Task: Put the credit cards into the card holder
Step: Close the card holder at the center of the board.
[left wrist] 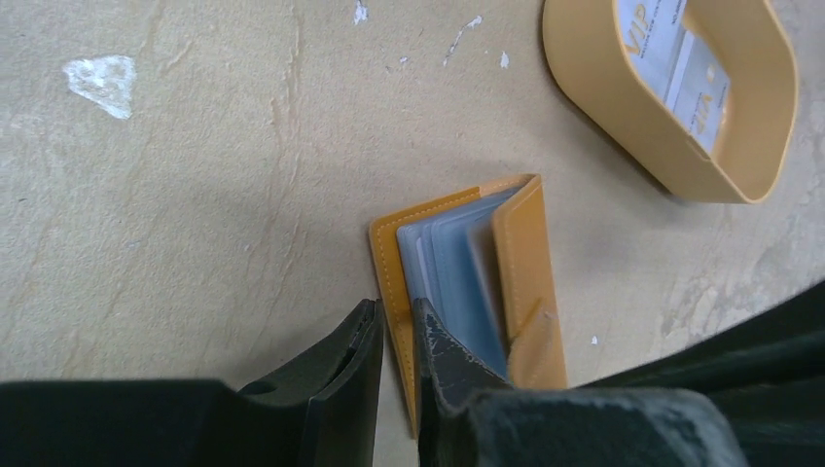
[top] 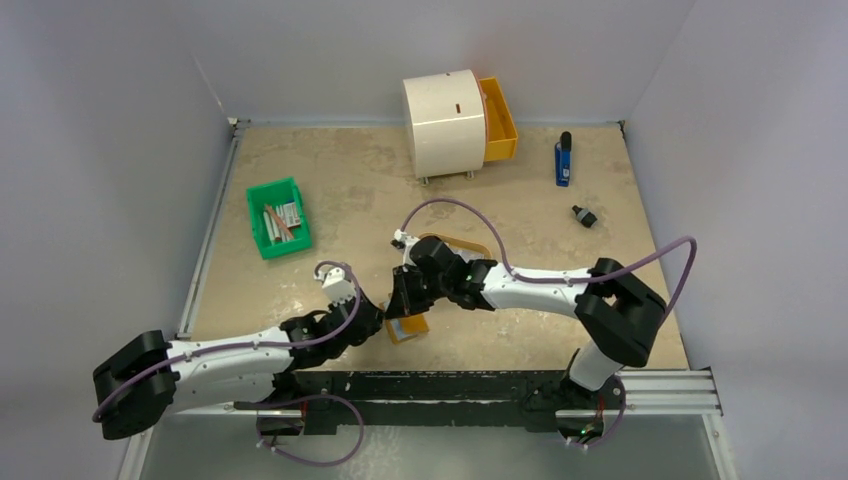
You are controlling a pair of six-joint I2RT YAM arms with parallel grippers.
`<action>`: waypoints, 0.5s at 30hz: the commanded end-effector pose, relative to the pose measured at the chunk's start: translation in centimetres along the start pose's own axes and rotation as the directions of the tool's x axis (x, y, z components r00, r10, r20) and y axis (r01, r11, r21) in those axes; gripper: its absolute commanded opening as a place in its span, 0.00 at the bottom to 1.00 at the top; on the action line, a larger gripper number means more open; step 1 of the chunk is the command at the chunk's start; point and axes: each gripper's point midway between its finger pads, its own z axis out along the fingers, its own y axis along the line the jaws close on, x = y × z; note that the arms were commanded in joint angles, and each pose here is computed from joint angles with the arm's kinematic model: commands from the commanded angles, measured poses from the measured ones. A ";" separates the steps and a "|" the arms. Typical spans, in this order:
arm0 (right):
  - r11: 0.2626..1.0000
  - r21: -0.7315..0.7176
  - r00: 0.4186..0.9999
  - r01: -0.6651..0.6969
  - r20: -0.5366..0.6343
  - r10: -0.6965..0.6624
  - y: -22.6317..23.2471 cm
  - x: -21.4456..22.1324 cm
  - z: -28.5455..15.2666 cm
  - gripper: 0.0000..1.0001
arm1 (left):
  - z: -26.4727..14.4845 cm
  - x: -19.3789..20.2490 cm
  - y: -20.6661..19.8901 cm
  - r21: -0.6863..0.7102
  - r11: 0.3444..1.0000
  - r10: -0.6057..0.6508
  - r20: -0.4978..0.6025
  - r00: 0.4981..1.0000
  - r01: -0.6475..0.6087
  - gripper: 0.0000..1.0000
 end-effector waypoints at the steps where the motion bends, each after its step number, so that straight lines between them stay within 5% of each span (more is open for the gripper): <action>1: 0.996 -0.083 1.000 0.021 -0.007 -0.022 1.5 -0.3 0.6 0.00 | -0.5 -1.0 0.9 -0.009 0.999 -0.044 0.048 0.998 0.044 0.17; 15: 0.994 -0.109 0.996 0.032 -0.078 -0.041 0.6 1.5 2.5 0.00 | -2.4 -4.3 1.7 -0.046 0.991 -0.118 0.162 0.980 0.127 0.21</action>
